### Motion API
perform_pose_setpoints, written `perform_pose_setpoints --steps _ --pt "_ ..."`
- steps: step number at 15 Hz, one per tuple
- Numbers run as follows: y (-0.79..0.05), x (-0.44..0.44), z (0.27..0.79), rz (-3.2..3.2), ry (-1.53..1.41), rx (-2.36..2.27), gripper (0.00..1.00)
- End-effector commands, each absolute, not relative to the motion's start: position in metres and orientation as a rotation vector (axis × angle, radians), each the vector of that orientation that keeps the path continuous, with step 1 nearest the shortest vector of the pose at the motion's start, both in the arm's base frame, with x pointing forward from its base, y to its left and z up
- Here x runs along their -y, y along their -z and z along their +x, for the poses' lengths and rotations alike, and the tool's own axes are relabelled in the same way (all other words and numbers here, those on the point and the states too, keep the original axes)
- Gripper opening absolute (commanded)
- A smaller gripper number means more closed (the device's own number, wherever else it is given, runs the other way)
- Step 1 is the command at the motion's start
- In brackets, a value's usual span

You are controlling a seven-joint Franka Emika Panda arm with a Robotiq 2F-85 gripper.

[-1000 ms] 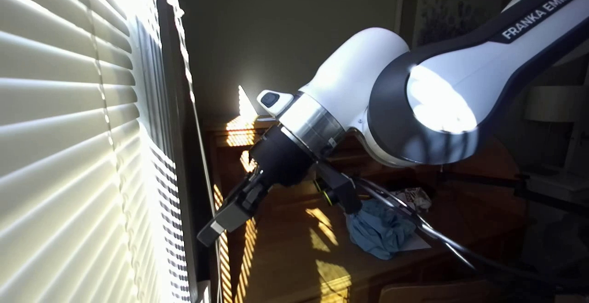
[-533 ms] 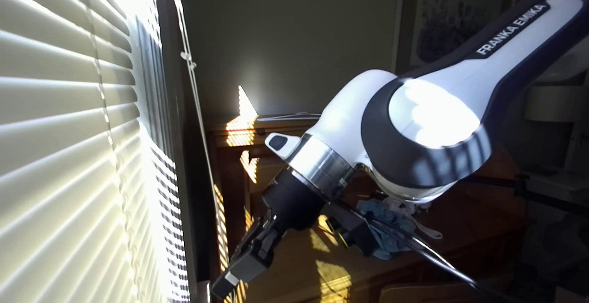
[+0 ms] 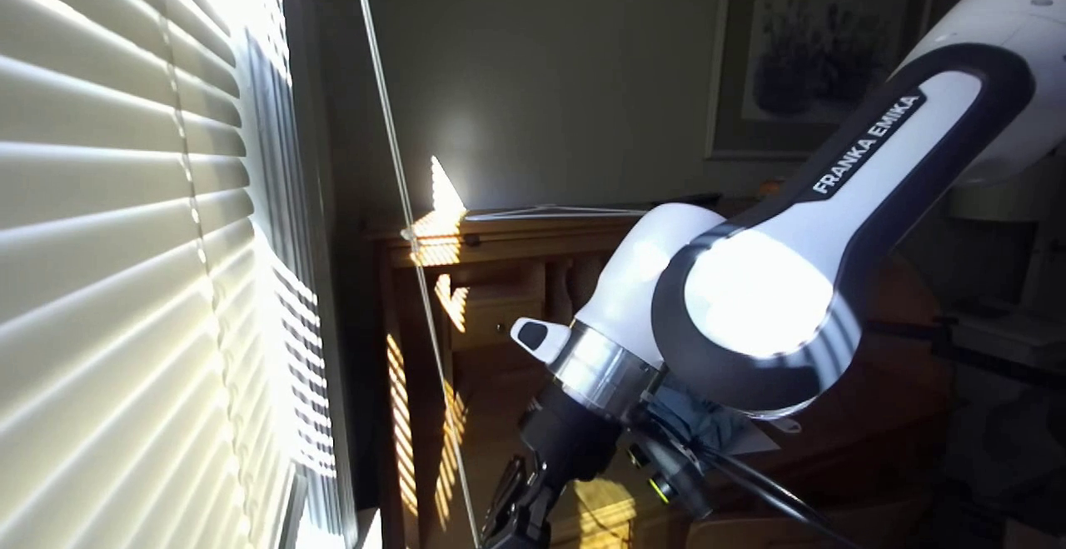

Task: Pull the white cord on the right side of the window downwards

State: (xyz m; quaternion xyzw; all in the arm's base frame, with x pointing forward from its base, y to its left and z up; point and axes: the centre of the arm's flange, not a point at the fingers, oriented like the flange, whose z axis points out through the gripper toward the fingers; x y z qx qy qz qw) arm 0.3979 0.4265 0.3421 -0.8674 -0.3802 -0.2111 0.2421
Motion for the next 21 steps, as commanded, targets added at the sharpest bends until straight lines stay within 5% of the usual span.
perform_pose_setpoints --steps 1,14,15,21 --pt "-0.270 -0.403 0.387 -2.457 0.379 1.095 0.01" --pt "-0.217 -0.397 0.374 -2.487 0.145 1.204 0.01" --pt "-0.222 -0.399 0.377 -2.487 0.161 1.218 0.28" --pt "-0.225 -0.397 0.383 -2.488 0.177 1.237 0.63"
